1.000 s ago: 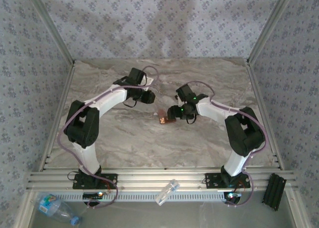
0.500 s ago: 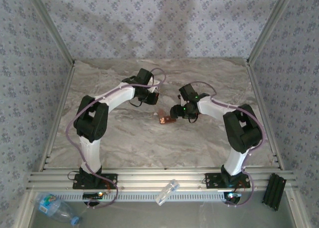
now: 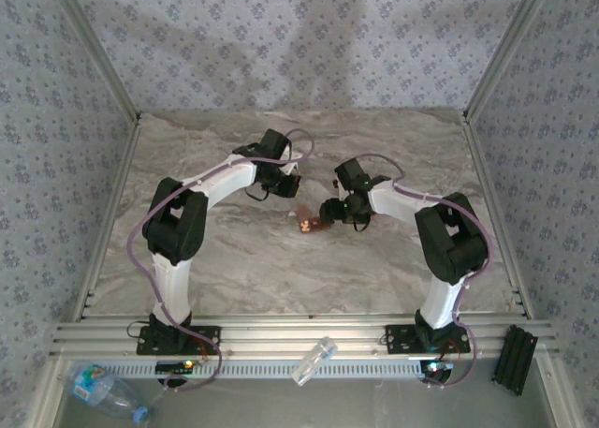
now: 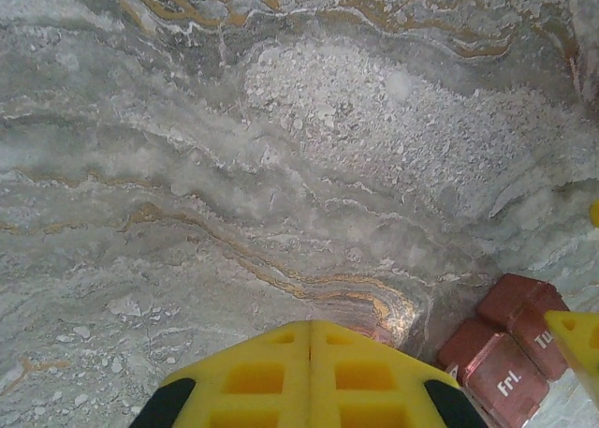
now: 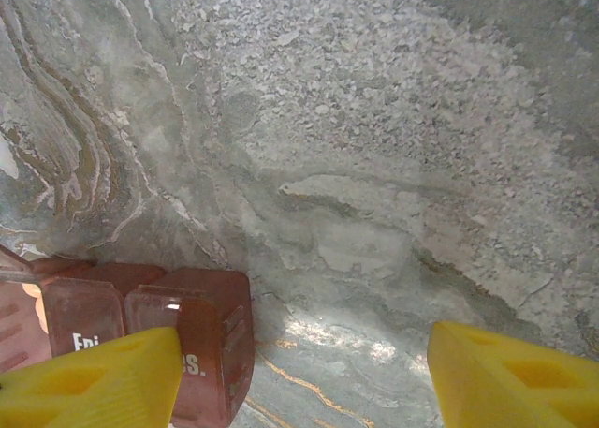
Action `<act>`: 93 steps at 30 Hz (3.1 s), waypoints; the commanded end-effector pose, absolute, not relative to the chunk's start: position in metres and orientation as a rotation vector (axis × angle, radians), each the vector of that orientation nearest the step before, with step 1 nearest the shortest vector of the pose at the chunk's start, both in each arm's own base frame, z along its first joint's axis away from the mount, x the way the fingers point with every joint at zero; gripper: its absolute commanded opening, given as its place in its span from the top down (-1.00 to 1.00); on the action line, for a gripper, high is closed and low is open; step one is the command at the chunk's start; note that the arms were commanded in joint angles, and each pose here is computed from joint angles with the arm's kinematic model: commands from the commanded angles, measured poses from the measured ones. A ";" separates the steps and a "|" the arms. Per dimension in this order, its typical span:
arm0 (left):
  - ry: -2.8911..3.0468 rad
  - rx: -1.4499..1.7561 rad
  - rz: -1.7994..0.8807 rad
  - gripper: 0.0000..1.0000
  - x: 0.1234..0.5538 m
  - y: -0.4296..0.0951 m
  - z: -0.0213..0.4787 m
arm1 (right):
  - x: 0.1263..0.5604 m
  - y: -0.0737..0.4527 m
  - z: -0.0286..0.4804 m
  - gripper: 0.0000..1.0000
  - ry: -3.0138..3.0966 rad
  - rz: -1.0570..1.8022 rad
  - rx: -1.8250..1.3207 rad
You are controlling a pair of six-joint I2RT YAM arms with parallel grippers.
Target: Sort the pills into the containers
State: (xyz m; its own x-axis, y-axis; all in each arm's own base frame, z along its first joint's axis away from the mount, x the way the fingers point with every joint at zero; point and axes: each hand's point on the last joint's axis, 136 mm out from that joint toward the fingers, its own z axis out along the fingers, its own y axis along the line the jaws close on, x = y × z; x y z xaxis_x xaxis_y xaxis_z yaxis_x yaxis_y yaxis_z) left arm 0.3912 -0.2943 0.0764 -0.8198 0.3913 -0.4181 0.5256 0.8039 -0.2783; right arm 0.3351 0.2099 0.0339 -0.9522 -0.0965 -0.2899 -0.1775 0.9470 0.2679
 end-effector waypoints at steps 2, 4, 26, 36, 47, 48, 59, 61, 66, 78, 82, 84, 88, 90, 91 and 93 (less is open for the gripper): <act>2.663 0.728 -0.536 1.00 0.389 -0.299 0.074 | 0.334 0.203 0.023 -0.41 2.855 0.342 -0.223; 2.671 0.733 -0.534 1.00 0.388 -0.300 0.071 | 0.334 0.204 0.022 -0.41 2.855 0.340 -0.222; 2.709 0.850 -0.618 1.00 0.352 -0.319 0.060 | 0.331 0.200 0.013 -0.40 2.876 0.311 -0.208; 2.673 0.876 -0.643 1.00 0.337 -0.324 0.078 | 0.328 0.199 0.010 -0.39 2.886 0.303 -0.201; 2.672 0.731 -0.409 1.00 0.354 -0.291 0.074 | 0.328 0.199 0.008 -0.37 2.886 0.302 -0.201; 2.683 0.724 -0.406 1.00 0.354 -0.290 0.071 | 0.328 0.199 0.008 -0.37 2.886 0.302 -0.203; 2.724 0.745 -0.535 1.00 0.338 -0.299 0.066 | 0.328 0.199 0.006 -0.37 2.889 0.296 -0.205; 2.726 0.751 -0.571 1.00 0.334 -0.301 0.070 | 0.328 0.199 0.005 -0.37 2.889 0.295 -0.206; 2.711 0.772 -0.623 1.00 0.327 -0.309 0.077 | 0.327 0.199 0.005 -0.36 2.890 0.295 -0.207; 2.677 0.813 -0.718 1.00 0.309 -0.324 0.096 | 0.326 0.199 0.001 -0.36 2.900 0.288 -0.202; 2.682 0.829 -0.737 1.00 0.301 -0.329 0.094 | 0.325 0.199 0.000 -0.36 2.903 0.285 -0.203; 2.682 0.827 -0.724 1.00 0.301 -0.329 0.093 | 0.324 0.198 -0.001 -0.35 2.906 0.283 -0.202; 2.637 0.742 -0.611 1.00 0.316 -0.316 0.096 | 0.324 0.198 -0.001 -0.35 2.907 0.282 -0.202; 2.590 0.667 -0.564 1.00 0.327 -0.306 0.103 | 0.324 0.198 -0.001 -0.35 2.907 0.280 -0.204; 2.572 0.626 -0.550 1.00 0.332 -0.301 0.105 | 0.323 0.198 -0.001 -0.35 2.909 0.280 -0.204; 2.562 0.574 -0.559 1.00 0.338 -0.295 0.107 | 0.323 0.198 -0.001 -0.35 2.909 0.283 -0.202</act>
State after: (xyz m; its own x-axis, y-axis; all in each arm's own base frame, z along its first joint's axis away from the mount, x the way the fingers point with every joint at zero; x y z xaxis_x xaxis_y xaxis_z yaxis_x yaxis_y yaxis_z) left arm 0.3138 -0.3014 0.0812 -0.8288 0.3901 -0.4011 0.5209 0.7997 -0.2987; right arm 0.3396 0.2159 0.0321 -0.9449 -0.1051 -0.3102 -0.1925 0.9444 0.2665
